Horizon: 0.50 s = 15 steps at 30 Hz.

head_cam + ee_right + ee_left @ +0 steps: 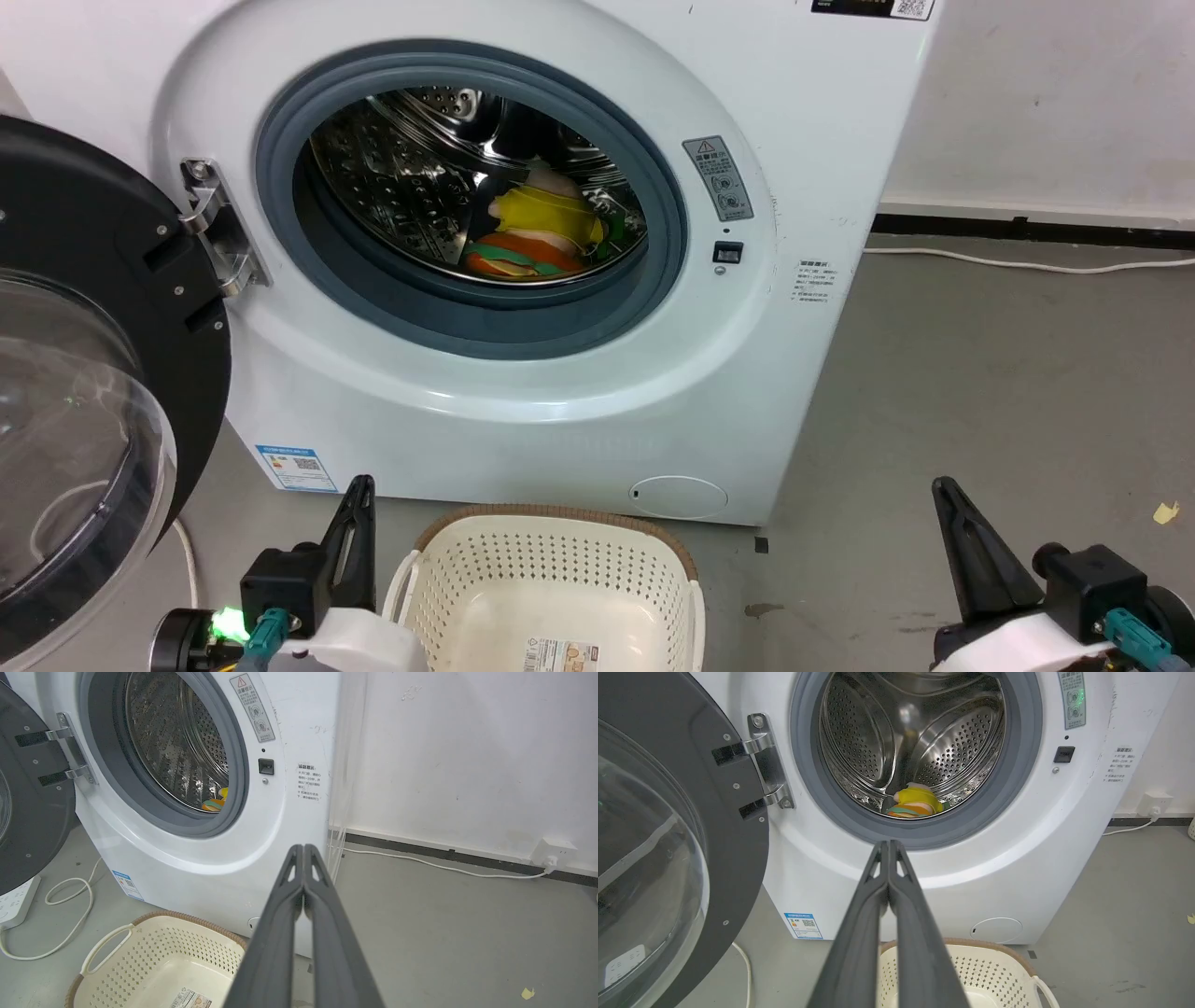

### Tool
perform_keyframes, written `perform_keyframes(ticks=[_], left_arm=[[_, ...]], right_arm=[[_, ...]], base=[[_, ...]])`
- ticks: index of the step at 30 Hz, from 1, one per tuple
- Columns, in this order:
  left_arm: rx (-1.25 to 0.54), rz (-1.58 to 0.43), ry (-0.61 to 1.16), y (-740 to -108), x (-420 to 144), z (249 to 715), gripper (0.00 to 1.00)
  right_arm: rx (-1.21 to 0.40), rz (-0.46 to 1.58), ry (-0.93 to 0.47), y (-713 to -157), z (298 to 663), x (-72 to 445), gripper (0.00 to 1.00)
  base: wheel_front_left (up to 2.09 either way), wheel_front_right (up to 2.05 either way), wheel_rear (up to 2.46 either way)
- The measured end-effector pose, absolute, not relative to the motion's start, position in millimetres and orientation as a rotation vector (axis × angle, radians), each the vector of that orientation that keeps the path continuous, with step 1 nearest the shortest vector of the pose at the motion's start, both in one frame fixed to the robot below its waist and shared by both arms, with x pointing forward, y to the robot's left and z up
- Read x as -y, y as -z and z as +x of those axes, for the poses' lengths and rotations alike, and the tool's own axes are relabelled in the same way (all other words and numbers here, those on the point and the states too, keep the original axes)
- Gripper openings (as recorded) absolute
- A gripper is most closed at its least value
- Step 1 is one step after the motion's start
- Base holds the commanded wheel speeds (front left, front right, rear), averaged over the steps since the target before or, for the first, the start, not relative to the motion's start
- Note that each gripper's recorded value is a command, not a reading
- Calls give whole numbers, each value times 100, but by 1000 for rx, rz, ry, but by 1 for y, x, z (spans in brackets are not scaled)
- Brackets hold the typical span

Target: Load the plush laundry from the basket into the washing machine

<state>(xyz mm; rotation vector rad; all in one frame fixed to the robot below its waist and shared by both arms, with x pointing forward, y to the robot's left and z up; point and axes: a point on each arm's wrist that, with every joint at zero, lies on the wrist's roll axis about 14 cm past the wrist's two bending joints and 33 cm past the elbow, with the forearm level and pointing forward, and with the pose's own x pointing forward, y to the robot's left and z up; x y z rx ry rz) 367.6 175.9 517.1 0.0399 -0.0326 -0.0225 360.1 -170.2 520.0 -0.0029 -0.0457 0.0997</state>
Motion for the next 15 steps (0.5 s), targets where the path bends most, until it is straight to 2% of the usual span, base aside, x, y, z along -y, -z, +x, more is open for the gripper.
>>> perform_keyframes(ticks=[15], left_arm=[[22, 43, 22, -519, -175, 368, 0]], right_arm=[[25, -7, -107, -519, 362, 168, 0]], base=[[0, 0, 0]])
